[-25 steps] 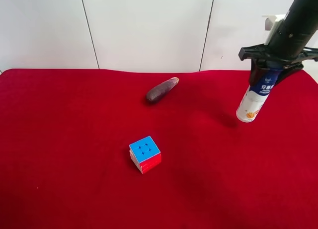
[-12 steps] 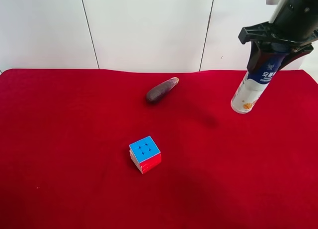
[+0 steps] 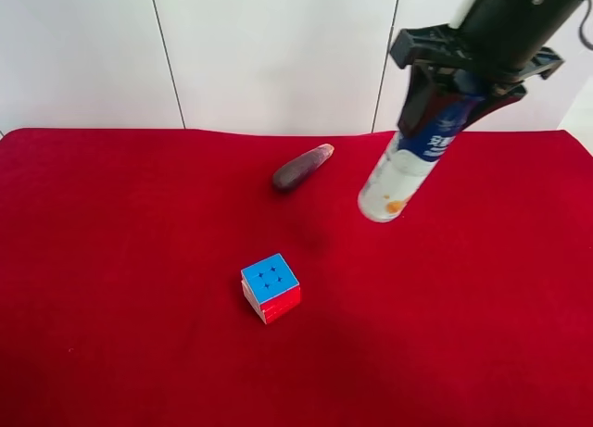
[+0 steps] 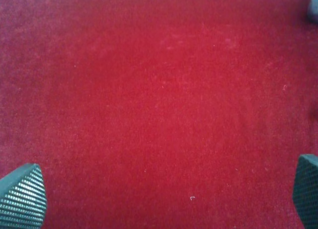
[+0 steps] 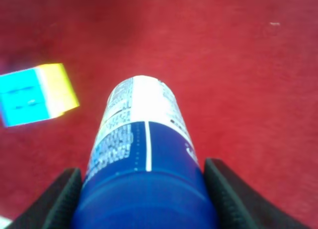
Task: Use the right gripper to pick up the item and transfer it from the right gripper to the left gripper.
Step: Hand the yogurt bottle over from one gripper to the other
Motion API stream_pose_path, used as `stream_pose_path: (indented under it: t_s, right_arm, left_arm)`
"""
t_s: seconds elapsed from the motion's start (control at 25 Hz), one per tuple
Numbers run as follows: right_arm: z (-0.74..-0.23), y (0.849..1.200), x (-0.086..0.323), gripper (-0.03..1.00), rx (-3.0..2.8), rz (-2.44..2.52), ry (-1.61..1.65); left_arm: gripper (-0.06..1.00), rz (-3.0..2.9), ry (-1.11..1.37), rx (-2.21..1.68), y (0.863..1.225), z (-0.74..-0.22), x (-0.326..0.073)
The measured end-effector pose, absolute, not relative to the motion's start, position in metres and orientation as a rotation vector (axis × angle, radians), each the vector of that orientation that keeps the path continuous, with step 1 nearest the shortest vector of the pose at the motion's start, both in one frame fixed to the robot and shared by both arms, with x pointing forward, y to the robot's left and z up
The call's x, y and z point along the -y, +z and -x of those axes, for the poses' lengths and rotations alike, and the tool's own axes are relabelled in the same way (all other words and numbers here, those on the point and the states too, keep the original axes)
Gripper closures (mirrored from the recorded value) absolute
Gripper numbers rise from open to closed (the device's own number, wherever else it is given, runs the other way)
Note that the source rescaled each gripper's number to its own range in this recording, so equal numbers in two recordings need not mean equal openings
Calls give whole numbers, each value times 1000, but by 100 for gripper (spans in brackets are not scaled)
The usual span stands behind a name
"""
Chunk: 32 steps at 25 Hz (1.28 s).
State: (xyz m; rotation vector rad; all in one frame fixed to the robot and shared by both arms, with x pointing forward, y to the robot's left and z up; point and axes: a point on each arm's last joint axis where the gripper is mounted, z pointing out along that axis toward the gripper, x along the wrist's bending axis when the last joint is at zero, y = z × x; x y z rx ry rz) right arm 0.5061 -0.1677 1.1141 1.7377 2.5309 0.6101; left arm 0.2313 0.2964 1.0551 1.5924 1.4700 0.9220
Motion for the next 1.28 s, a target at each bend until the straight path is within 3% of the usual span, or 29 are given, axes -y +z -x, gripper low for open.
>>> stream_pose_path:
  t_s: [0.4,0.72,1.28]
  right_arm:
    - [-477,1120,109,97,-2725,-1518,823]
    - [-453,1126,69,97,-2794,-1340,1015]
    - [-450,1134,56,97,-2802,-1309,1251]
  left_arm:
    - [-6,-1692,896,-1371,1055,-233,-290]
    - [-6,-1895,695,-1290,1065,-255,-281]
    - [-6,-2141,522,-988,1085,-279,-267]
